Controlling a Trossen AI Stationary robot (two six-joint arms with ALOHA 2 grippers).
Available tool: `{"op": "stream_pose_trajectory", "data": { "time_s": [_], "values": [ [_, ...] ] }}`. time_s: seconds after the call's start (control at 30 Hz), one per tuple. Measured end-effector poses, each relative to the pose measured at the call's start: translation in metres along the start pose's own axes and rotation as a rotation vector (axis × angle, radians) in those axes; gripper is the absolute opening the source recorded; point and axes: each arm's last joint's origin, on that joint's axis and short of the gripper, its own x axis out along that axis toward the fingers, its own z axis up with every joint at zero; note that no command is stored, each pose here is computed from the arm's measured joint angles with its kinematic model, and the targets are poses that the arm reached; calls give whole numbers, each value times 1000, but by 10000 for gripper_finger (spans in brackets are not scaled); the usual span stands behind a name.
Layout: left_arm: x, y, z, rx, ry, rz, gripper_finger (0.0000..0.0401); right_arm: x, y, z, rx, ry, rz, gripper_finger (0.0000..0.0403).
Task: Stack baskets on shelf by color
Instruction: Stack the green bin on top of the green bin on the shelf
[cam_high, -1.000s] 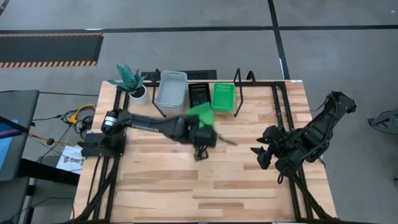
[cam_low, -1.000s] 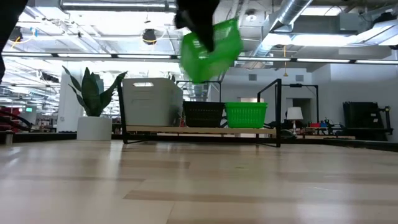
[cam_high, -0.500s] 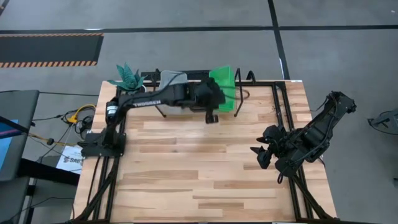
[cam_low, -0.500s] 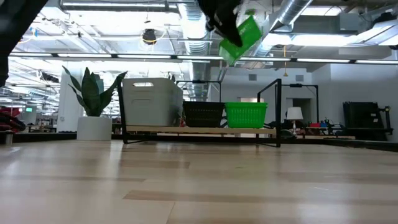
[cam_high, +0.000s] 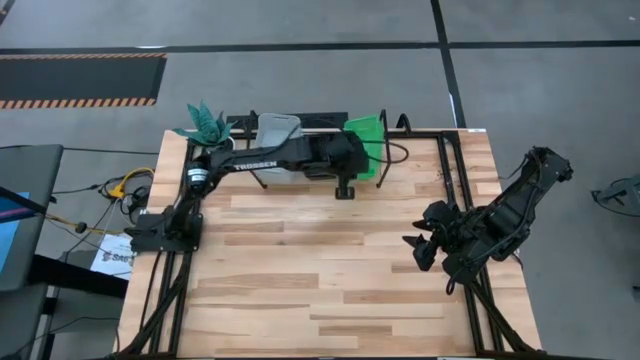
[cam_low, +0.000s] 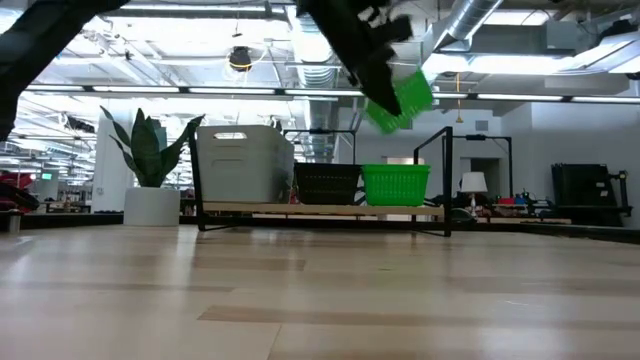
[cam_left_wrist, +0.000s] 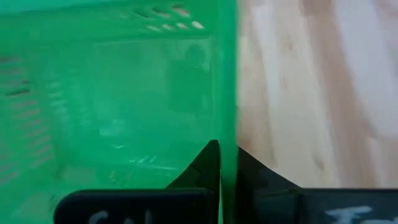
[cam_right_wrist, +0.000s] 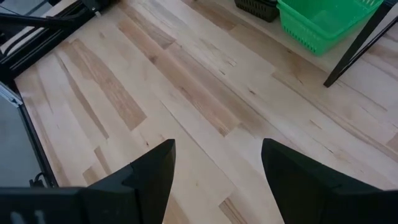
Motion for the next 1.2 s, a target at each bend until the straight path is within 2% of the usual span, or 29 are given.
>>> {"op": "stream_pose_trajectory", "data": {
  "time_s": [0.13, 0.57, 0.97, 1.07, 1.2],
  "values": [
    [15, -1, -4, -13, 36, 30, 0, 0, 0, 0, 2, -1, 2, 264],
    [49, -7, -20, -47, 138, 8, 0, 0, 0, 0, 1, 1, -4, 264],
    [54, -8, -24, -46, 168, 22, 2, 0, 0, 0, 3, 2, -5, 264],
    [54, -8, -23, -48, 160, -2, 18, 0, 0, 0, 3, 2, -5, 264],
    [54, -9, -25, -46, 172, -6, 62, 0, 0, 0, 3, 2, -5, 264]
  ]
}}
